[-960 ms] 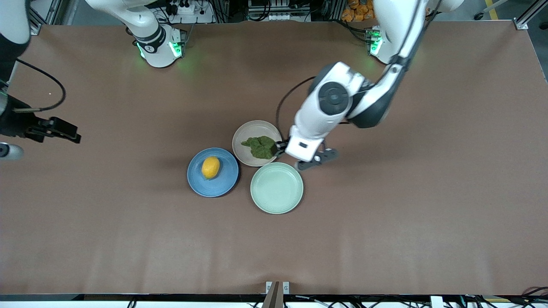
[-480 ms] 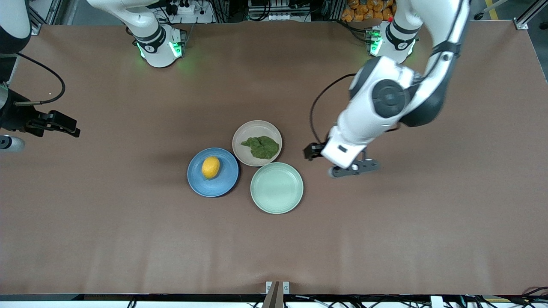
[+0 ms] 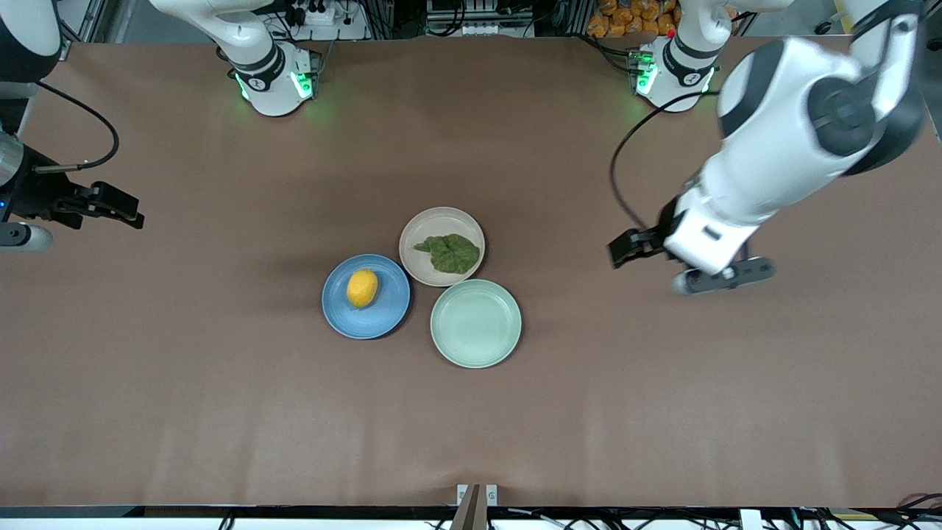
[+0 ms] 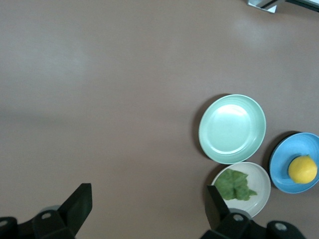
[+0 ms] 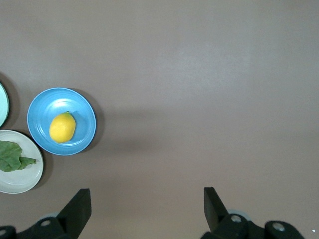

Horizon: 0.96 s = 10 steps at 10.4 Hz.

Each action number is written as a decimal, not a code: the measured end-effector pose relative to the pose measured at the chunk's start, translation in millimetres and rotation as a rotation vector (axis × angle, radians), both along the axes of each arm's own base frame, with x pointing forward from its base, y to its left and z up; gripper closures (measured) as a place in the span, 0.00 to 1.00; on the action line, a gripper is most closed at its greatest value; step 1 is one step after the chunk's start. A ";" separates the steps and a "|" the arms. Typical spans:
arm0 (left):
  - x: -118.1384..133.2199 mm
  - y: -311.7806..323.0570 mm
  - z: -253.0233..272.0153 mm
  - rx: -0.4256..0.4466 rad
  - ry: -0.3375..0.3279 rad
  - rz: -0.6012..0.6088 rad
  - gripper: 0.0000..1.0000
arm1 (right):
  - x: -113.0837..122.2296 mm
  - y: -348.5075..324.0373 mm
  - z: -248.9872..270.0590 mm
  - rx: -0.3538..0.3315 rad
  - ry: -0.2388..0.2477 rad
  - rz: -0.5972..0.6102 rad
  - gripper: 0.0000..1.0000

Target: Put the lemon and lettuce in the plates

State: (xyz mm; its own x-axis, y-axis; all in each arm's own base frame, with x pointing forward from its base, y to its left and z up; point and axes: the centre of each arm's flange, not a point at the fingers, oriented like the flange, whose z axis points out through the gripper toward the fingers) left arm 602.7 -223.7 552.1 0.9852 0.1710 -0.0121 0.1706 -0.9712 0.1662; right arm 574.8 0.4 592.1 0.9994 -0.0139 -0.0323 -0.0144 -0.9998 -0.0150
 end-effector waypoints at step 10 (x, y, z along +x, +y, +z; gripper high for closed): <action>-13.8 96.2 58.7 0.155 -0.024 -0.141 0.00 | -0.5 1.7 23.6 -0.008 -0.042 0.005 0.00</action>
State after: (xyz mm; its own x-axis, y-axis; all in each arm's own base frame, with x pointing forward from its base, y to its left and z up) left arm 588.9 -127.5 610.8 0.9992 0.0290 0.0277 0.0286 -0.9995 0.0149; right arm 574.3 2.1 615.7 0.9999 -0.0087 0.0093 -0.0087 -0.9999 -0.0078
